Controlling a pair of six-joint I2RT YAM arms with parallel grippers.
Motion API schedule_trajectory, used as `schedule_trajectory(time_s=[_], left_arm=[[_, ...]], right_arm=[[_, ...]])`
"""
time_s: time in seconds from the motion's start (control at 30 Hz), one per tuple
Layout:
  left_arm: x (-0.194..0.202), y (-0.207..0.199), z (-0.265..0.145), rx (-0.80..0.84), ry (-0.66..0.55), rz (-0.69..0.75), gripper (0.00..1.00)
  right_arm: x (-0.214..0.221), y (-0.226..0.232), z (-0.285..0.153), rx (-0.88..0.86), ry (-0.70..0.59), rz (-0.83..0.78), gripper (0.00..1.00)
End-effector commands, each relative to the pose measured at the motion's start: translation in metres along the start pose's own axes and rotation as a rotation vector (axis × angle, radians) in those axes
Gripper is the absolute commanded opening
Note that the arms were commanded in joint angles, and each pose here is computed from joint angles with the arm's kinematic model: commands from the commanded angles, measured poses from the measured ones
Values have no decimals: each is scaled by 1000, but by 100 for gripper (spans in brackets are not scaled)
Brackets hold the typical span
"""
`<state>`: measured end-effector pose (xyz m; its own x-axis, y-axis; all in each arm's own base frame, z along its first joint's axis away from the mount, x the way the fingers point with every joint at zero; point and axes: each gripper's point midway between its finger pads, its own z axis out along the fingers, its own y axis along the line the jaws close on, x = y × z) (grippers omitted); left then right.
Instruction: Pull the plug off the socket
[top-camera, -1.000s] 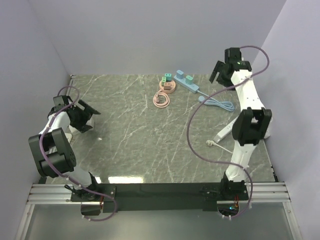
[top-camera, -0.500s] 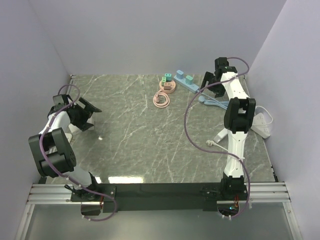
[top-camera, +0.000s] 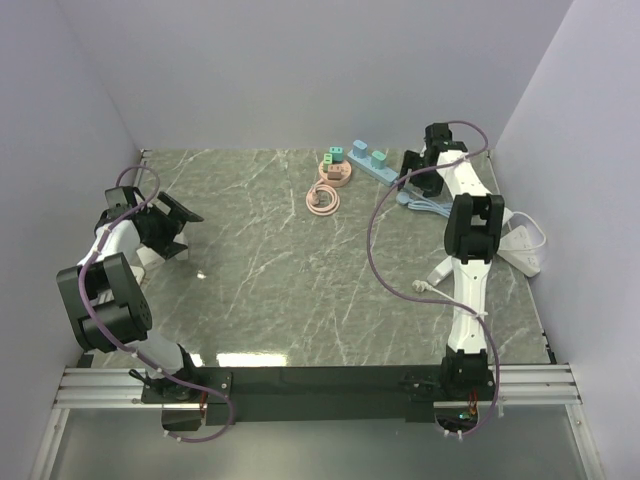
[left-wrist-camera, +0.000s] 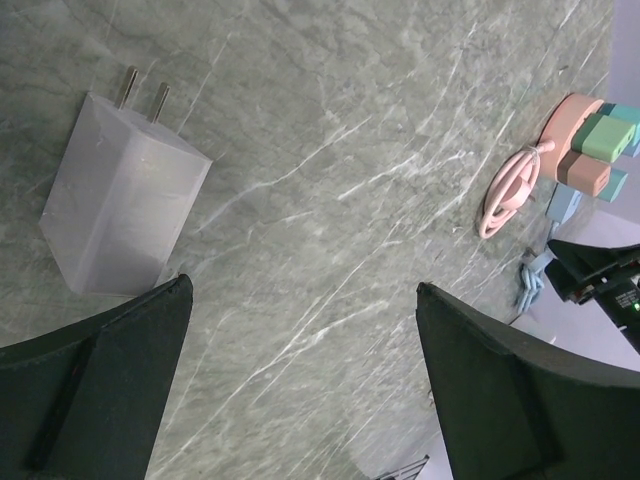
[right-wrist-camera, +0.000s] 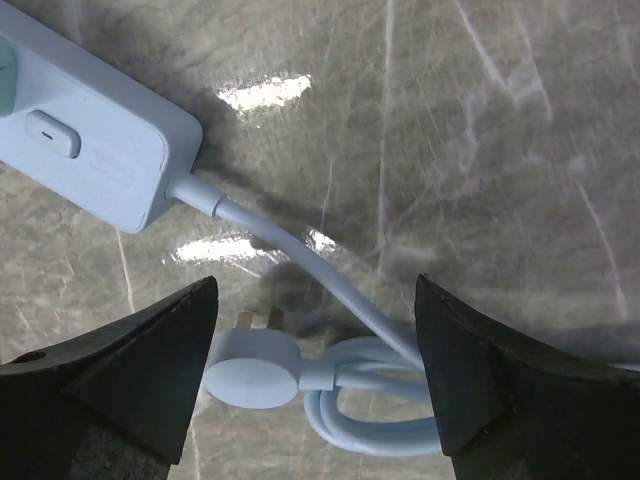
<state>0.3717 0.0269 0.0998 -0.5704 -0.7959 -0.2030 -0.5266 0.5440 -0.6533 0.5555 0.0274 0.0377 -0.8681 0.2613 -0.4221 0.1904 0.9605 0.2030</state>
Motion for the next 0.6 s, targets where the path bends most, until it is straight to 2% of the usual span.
schedule_trajectory(time_s=[0.0, 0.03, 0.1, 0.13, 0.17, 0.23, 0.27, 0.37, 0.43, 0.57], left_arm=[[-4, -11, -4, 31, -8, 57, 99], [-3, -10, -4, 31, -5, 57, 99], [-2, -10, -5, 33, -3, 58, 99], [-1, -10, -5, 34, -4, 59, 99], [-1, -10, -6, 34, -4, 59, 100], [0, -10, -7, 36, -6, 58, 100], [1, -10, -7, 40, -5, 59, 100], [3, -10, -8, 44, -3, 56, 99], [5, -10, -9, 49, -4, 58, 99], [8, -10, -9, 58, 0, 57, 99]], right_arm=[[-5, 7, 1, -56, -19, -25, 85], [-4, 7, 3, -59, -13, -25, 84], [4, 11, 6, -86, 16, -21, 70], [7, 13, 5, -99, 27, -23, 62], [6, 17, -1, -118, 21, -26, 50], [24, 33, -2, -149, 58, -49, 38], [25, 44, -11, -166, 50, -63, 25], [46, 74, -30, -212, 71, -89, 4], [61, 94, -47, -266, 87, -105, 0], [88, 134, -71, -335, 109, -159, 0]])
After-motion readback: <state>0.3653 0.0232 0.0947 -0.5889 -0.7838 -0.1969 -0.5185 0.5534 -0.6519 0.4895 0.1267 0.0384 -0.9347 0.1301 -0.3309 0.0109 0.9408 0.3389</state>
